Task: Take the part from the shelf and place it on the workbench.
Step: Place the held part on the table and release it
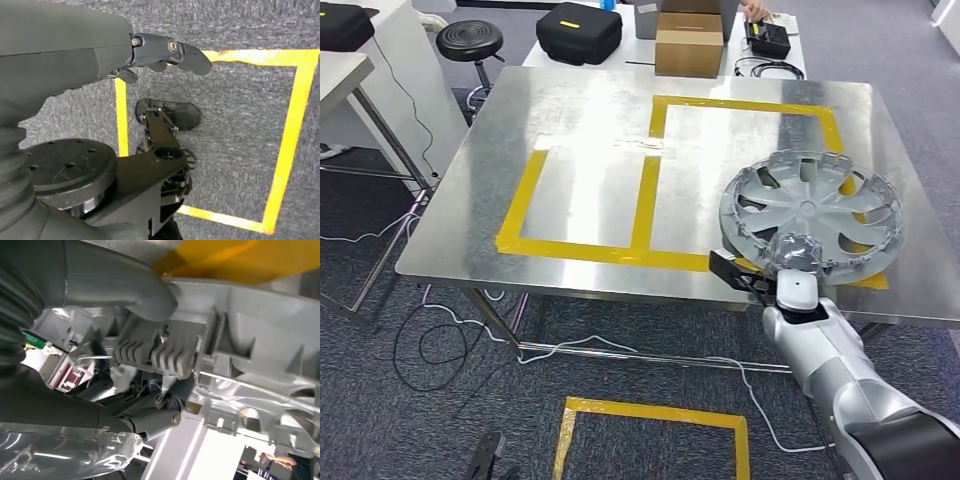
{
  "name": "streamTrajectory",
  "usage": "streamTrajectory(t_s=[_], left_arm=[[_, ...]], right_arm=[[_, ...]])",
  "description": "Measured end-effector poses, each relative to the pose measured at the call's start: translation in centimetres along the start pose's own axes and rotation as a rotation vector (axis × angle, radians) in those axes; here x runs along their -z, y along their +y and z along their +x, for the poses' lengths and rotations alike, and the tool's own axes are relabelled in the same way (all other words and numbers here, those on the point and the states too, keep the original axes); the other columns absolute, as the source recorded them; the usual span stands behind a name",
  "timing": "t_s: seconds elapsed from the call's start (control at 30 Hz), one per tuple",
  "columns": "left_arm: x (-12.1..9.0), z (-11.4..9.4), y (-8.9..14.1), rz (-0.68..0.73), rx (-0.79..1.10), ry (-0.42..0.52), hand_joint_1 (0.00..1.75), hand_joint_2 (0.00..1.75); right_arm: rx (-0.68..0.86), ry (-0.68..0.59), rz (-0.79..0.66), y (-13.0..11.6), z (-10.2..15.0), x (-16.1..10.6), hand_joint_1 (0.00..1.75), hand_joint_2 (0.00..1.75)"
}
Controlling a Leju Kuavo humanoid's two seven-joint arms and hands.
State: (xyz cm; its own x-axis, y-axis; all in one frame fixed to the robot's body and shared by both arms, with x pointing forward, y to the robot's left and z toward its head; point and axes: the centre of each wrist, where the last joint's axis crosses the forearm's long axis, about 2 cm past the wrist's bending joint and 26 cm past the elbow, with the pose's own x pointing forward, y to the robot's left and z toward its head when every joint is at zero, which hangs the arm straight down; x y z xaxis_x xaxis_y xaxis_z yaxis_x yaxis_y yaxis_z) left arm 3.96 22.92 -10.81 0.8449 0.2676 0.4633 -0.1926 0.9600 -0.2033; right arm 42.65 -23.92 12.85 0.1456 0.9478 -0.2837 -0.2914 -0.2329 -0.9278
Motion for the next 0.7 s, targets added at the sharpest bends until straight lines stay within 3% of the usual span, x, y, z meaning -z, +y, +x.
streamTrajectory(t_s=[0.47,0.7], left_arm=[[0.0,-0.1,-0.5,-0.017,-0.001,-0.026,0.0,1.75],[0.0,-0.1,-0.8,-0.031,0.001,-0.029,0.0,1.75]], right_arm=[[-0.011,0.016,0.005,1.5,-0.7,-0.1,0.0,0.0],[0.005,0.02,-0.066,0.8,-1.6,0.4,0.0,0.0]])
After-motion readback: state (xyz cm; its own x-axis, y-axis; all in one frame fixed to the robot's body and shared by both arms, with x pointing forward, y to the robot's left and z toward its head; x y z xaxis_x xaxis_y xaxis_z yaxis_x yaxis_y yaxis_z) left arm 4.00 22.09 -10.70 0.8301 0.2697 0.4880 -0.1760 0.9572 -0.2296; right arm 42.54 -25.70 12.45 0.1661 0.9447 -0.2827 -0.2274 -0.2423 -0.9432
